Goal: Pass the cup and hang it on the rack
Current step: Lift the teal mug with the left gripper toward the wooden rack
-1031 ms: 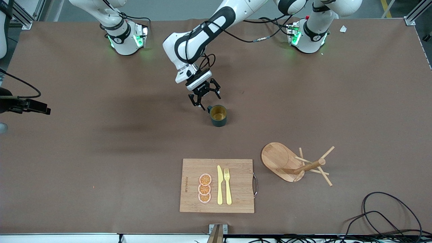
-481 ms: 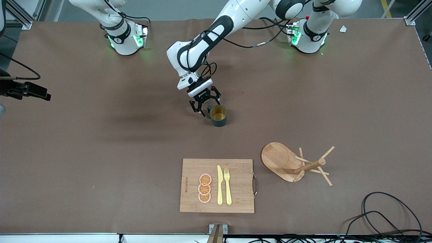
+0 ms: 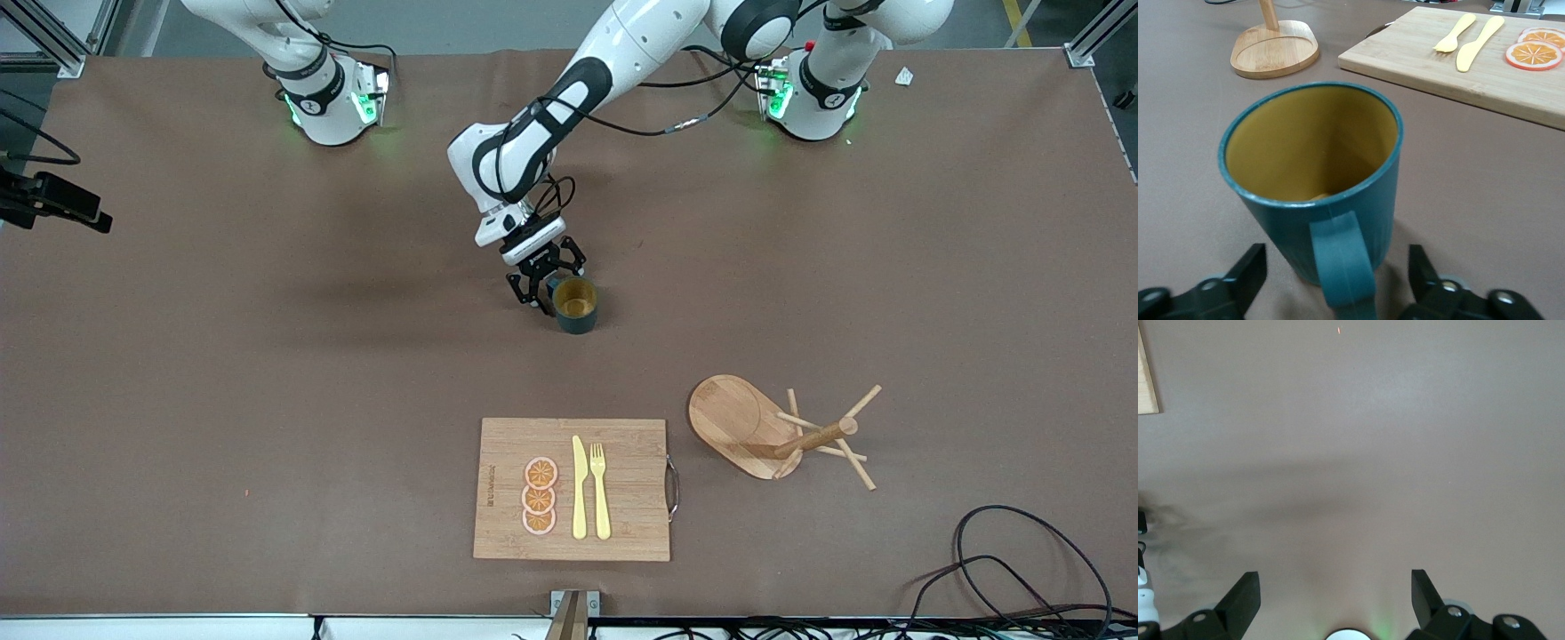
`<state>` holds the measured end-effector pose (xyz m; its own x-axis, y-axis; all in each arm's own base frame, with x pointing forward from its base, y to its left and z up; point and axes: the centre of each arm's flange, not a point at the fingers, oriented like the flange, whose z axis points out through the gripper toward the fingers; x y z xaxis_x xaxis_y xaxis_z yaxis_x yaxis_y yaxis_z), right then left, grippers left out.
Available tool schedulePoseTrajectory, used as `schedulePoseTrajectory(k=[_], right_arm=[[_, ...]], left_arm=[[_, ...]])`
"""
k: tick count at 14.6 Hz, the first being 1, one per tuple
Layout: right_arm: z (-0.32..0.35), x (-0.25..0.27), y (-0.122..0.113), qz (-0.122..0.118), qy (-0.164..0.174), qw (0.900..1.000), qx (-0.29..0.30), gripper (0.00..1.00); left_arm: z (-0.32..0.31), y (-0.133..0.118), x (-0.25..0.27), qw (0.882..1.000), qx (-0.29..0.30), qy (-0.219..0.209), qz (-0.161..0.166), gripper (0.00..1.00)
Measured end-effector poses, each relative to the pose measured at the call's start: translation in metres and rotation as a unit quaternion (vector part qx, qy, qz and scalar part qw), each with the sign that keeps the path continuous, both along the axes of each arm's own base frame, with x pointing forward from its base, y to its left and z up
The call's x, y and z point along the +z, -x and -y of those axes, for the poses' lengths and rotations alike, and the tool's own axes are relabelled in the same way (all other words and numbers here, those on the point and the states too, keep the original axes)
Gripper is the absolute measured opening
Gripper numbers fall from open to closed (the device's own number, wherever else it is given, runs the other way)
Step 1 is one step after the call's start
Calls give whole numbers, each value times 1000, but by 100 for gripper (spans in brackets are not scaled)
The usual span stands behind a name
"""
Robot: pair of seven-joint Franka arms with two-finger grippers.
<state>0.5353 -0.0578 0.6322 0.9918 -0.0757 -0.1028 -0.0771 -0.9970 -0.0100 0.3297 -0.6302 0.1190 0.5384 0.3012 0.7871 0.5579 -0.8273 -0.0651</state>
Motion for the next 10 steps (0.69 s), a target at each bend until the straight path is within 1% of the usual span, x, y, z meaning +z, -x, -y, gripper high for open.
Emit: schedulePoseTrajectory(k=[1,2,3,5,8,10], right_arm=[[0,5,5,-2,-1,1000,0,100],[-1,14,12,0,-1,1000,0,100],[-1,23,20,4,-2,1000,0,100],[-1,32,29,5,-3,1000,0,100],[-3,28,29,2,-3,1000,3,100],[-3,26,27,2,-4,1000,10,100]], left_arm=[[1,1,1,1000,-1,1,1,88],[3,1,2,1000,-2,2,1,82],[4,2,3,1000,-2,4,2,70],[6,3,4,1000,-6,9,1,50],[9,3,5,1000,-11,18,0,21],[13,1,11,1000,-12,28,2,21]])
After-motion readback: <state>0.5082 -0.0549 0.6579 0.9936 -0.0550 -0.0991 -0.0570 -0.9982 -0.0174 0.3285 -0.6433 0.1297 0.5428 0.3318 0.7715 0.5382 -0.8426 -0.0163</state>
